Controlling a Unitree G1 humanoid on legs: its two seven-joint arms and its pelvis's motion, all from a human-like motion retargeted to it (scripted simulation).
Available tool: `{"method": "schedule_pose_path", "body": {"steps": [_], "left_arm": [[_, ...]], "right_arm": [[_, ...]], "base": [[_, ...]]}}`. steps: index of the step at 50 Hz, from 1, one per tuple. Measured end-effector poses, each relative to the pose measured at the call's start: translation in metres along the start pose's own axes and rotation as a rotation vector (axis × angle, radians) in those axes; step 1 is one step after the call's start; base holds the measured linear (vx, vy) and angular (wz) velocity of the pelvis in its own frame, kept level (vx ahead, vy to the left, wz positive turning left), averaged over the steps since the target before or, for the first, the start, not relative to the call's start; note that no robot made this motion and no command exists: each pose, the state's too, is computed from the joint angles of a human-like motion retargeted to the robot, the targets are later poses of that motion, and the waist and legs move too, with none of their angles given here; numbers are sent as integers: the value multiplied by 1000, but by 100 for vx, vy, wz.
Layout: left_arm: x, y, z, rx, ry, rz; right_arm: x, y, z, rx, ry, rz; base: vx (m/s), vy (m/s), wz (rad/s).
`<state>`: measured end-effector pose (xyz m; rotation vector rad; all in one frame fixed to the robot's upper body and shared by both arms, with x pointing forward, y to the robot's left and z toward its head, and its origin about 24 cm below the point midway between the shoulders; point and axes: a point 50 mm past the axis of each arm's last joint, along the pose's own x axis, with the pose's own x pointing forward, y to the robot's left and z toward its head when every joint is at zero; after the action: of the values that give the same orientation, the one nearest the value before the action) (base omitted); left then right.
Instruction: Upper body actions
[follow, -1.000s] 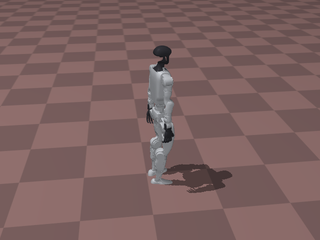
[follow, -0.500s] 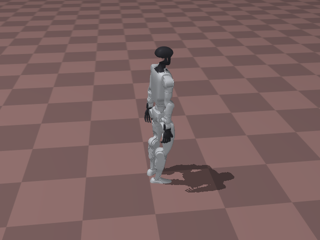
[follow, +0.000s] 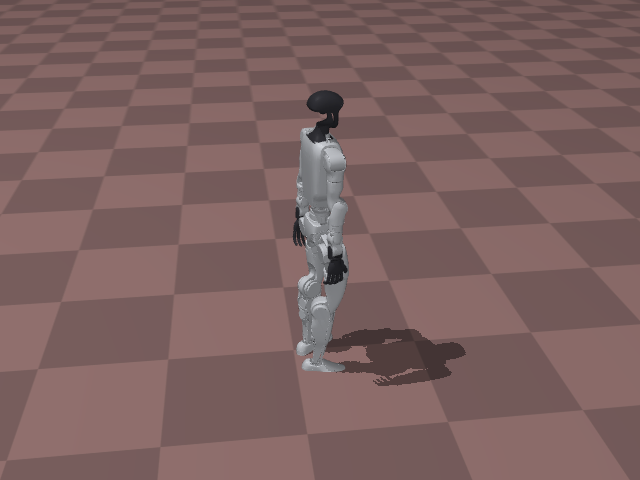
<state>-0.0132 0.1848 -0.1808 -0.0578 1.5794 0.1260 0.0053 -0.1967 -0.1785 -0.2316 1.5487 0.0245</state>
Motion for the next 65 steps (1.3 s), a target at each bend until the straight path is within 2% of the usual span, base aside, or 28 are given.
{"method": "schedule_pose_path", "body": {"steps": [12, 65], "left_arm": [[-1, 2, -14, -58, 50, 3], [-1, 3, -8, -27, 32, -4]], "right_arm": [[-1, 3, -9, 4, 26, 13], [0, 5, -2, -9, 6, 47]], "base": [[1, 1, 0], [0, 0, 0]]}}
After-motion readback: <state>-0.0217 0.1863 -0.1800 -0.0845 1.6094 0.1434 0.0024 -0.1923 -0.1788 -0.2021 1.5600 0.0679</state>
